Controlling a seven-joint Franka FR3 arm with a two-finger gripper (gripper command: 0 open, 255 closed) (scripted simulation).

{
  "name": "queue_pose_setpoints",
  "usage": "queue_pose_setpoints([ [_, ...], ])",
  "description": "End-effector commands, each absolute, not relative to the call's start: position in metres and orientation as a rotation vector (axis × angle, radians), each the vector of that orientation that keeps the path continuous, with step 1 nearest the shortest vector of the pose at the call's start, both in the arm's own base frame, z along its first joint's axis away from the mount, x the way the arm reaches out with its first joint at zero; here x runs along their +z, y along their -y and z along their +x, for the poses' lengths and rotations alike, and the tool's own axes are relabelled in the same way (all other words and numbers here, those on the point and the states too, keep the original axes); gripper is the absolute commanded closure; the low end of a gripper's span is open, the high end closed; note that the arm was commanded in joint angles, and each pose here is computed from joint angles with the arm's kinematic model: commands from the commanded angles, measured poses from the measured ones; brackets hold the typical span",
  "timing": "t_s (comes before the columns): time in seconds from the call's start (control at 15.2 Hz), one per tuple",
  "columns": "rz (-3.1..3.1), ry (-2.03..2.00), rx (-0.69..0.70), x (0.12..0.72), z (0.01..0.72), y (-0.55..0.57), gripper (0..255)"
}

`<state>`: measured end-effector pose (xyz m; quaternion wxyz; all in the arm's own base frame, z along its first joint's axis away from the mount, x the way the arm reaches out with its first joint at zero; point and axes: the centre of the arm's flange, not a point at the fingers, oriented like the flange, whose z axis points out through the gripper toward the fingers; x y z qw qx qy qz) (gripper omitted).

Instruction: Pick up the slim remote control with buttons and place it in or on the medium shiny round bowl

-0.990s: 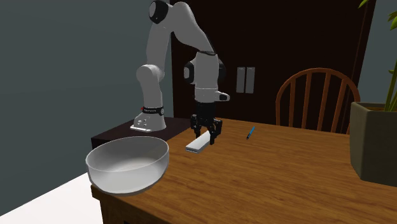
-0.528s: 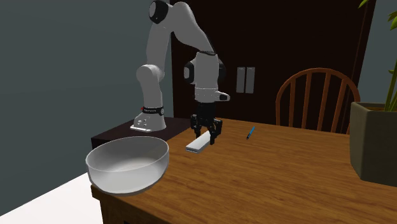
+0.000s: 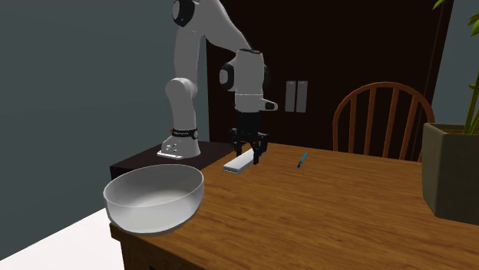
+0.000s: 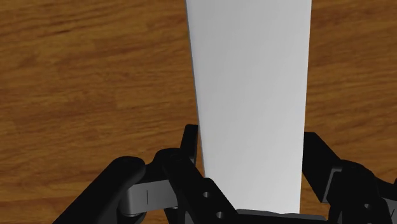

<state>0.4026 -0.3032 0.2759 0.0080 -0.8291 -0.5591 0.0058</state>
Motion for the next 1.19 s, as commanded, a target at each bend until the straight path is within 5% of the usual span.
queue_pose_setpoints([
  [0.0, -2.592, 1.747, 0.019, 0.288, 0.403, 0.303, 255],
  [1.12, -2.592, 1.747, 0.019, 0.378, 0.403, 0.303, 255],
])
